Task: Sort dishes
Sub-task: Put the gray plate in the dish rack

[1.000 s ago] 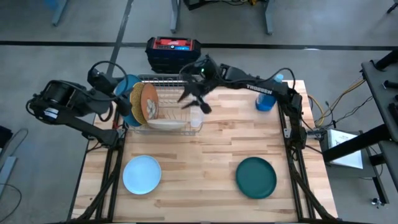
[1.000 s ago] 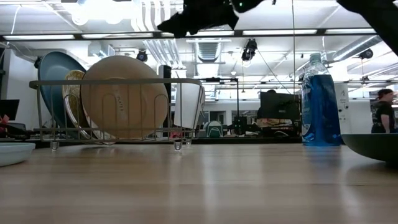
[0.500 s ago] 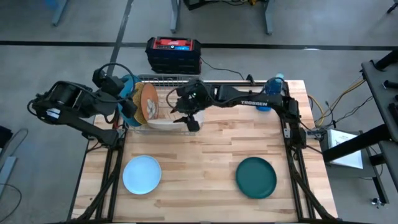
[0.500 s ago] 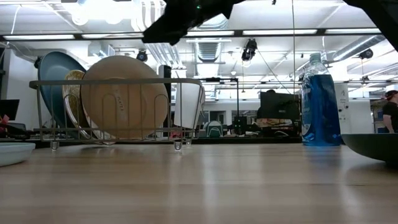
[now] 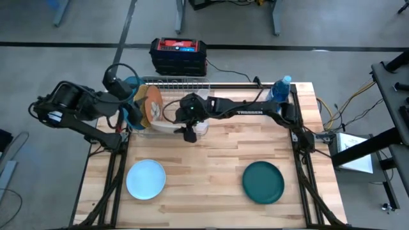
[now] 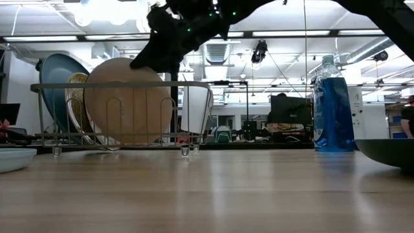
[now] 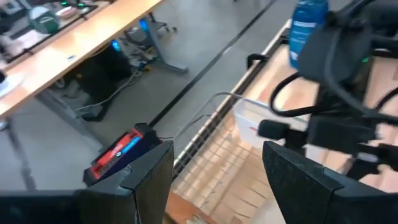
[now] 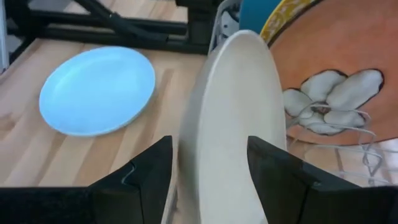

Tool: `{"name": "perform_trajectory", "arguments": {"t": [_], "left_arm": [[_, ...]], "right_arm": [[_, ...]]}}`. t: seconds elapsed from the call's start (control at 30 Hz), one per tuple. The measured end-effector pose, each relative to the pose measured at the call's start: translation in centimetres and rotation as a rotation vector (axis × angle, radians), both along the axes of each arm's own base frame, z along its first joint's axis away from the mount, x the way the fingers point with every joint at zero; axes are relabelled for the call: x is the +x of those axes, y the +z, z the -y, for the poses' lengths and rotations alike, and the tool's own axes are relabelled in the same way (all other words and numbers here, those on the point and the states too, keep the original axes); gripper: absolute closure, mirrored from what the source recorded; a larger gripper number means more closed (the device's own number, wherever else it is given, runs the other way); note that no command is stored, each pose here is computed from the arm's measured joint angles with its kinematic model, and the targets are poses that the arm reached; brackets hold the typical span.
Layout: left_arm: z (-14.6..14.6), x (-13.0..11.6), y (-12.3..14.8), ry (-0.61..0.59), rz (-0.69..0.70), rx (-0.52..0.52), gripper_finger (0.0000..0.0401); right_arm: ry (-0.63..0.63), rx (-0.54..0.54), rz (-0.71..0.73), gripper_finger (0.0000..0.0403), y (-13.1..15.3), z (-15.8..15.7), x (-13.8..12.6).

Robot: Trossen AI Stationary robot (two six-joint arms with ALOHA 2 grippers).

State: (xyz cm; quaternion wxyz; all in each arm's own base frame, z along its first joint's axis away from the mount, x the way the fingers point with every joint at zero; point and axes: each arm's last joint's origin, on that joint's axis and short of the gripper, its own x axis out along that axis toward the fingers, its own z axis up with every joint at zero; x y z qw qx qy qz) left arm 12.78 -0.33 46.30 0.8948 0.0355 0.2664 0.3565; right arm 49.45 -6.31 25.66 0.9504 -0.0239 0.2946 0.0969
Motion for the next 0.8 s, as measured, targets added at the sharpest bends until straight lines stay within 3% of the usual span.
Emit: {"name": "perform_trajectory", "arguments": {"t": [0.3, 0.6, 0.8], "left_arm": [[0.2, 0.9, 0.4, -0.074, -0.016, 0.05, 0.0166], [0.3, 1.4, 1.9, -0.133, 0.078, 0.128, 0.0166], [0.2, 1.0, 2.6, -0.145, 0.129, 0.152, 0.0166]], "right_arm": [[-0.045, 0.069, 0.048, 0.024, 0.1, -0.4, 0.6], [-0.061, 0.106, 0.076, 0.039, 0.4, -0.5, 0.8], [-0.091, 0.151, 0.077, 0.0398, 1.0, -0.6, 0.8]]}}
